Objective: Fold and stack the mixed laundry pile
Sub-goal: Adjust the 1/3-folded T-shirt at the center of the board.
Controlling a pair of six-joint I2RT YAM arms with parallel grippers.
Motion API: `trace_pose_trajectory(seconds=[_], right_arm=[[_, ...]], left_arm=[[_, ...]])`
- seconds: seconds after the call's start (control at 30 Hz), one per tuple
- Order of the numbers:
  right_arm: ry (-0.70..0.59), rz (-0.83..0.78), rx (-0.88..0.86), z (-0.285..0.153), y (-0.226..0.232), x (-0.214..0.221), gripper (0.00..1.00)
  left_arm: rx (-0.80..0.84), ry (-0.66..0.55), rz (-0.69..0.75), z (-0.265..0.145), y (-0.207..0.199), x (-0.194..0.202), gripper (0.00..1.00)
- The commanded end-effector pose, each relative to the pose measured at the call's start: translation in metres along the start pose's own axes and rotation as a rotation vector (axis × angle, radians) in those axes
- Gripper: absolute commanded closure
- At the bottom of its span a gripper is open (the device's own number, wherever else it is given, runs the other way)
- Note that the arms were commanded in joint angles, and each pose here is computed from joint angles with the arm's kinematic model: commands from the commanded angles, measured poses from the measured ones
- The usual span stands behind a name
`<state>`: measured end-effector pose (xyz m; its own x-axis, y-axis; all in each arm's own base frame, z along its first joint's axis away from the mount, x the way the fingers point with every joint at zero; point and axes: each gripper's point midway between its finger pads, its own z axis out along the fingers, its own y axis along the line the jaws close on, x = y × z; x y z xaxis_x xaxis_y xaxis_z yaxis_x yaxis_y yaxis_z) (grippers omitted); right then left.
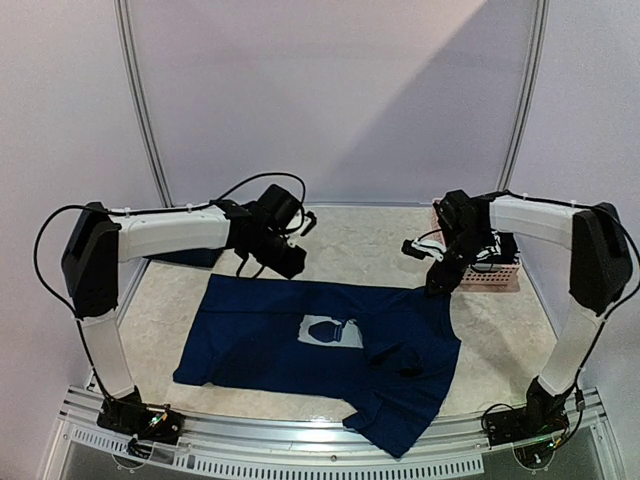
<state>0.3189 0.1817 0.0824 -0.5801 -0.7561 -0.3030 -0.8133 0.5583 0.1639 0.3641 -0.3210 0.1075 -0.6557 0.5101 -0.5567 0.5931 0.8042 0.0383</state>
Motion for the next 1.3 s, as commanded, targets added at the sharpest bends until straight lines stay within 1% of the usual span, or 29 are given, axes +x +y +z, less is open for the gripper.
trace_pose_trajectory(seconds=[0.0,0.1,0.23,0.4,0.6,0.8,0.93,1.03,1.17,1.27], right_arm=[[-0.032,0.049,0.13,0.019,-0.054,-0.021,0.64],[-0.001,0.078,0.161,0.034,-0.074,-0.013,0.64],[0.052,0.125,0.188,0.045,-0.091,0.007,0.65],[0.13,0.149,0.225,0.052,-0.097,0.034,0.65],[0.2,0.191,0.21,0.054,-0.086,0.057,0.65],[0.241,0.232,0.21,0.052,-0.083,0.067,0.65],[0.232,0.218,0.211,0.056,-0.083,0.054,0.65],[0.223,0.196,0.262,0.056,-0.093,0.034,0.64],[0.197,0.217,0.3,0.055,-0.114,0.008,0.64],[0.179,0.235,0.276,0.053,-0.117,-0.008,0.65]], left_arm=[[-0.112,0.083,-0.134,0.019,0.047,0.015,0.66],[-0.131,0.162,-0.205,0.037,0.067,0.039,0.67],[-0.194,0.252,-0.297,0.049,0.092,0.075,0.67],[-0.236,0.328,-0.409,0.056,0.113,0.115,0.68],[-0.286,0.379,-0.437,0.05,0.119,0.144,0.69],[-0.333,0.404,-0.454,0.043,0.128,0.166,0.69],[-0.348,0.387,-0.459,0.037,0.132,0.167,0.69],[-0.377,0.379,-0.464,0.032,0.143,0.16,0.68],[-0.404,0.334,-0.474,0.023,0.162,0.141,0.68],[-0.386,0.287,-0.45,0.016,0.164,0.119,0.67]])
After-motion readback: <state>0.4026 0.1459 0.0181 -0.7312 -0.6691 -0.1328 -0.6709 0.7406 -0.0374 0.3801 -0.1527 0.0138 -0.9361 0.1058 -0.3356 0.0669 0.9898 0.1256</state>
